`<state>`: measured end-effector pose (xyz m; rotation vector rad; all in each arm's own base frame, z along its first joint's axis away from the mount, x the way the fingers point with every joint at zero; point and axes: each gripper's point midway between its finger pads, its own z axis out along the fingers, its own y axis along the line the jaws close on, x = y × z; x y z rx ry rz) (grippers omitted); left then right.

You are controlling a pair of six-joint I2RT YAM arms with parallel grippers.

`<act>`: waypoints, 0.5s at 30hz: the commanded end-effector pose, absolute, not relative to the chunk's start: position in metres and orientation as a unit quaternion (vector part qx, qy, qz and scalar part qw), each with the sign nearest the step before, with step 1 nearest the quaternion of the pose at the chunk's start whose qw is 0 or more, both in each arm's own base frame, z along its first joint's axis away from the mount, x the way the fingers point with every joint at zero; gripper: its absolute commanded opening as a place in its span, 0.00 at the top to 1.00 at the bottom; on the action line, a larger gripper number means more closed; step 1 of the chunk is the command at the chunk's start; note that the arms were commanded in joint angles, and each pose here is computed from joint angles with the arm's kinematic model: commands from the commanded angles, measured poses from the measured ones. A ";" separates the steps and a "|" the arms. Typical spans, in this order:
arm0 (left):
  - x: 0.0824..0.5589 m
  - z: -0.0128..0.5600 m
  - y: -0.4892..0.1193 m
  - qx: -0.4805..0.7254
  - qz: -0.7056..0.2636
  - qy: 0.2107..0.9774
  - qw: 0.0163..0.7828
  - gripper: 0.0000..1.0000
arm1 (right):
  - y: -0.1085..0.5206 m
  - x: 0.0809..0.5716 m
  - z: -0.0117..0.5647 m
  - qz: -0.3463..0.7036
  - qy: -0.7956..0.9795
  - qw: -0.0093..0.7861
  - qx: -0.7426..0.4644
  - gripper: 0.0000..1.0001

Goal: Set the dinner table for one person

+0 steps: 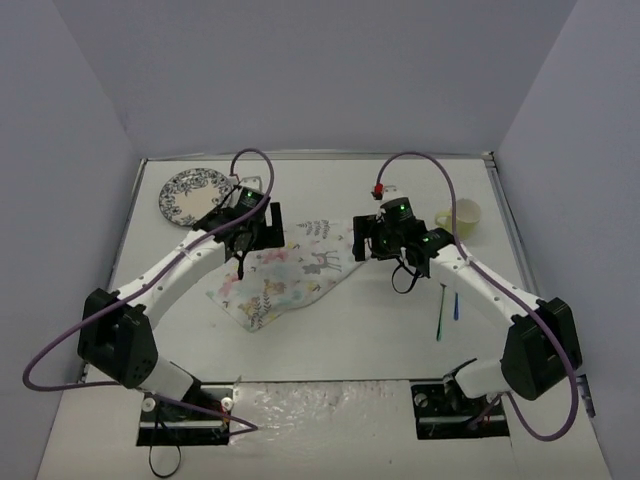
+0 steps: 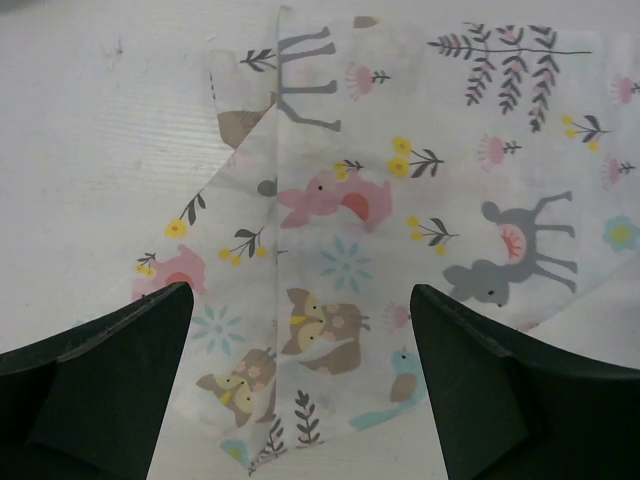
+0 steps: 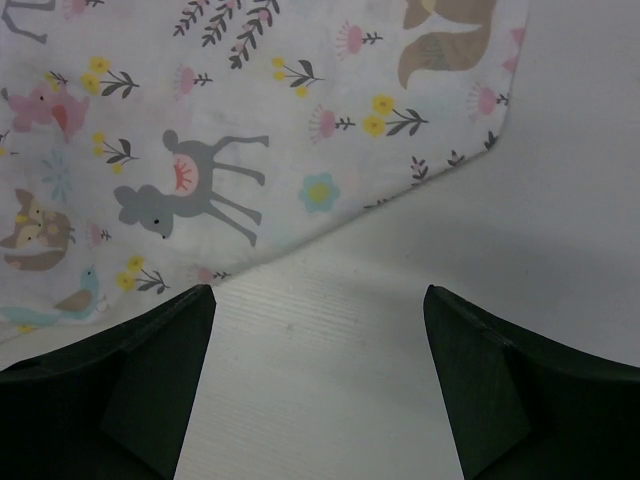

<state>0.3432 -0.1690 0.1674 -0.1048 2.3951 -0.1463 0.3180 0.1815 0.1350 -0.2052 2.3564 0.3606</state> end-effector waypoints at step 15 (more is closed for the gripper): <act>0.297 0.054 -0.052 -0.248 0.014 0.927 0.282 0.18 | 0.346 0.380 0.149 0.129 0.849 0.451 -0.244 0.25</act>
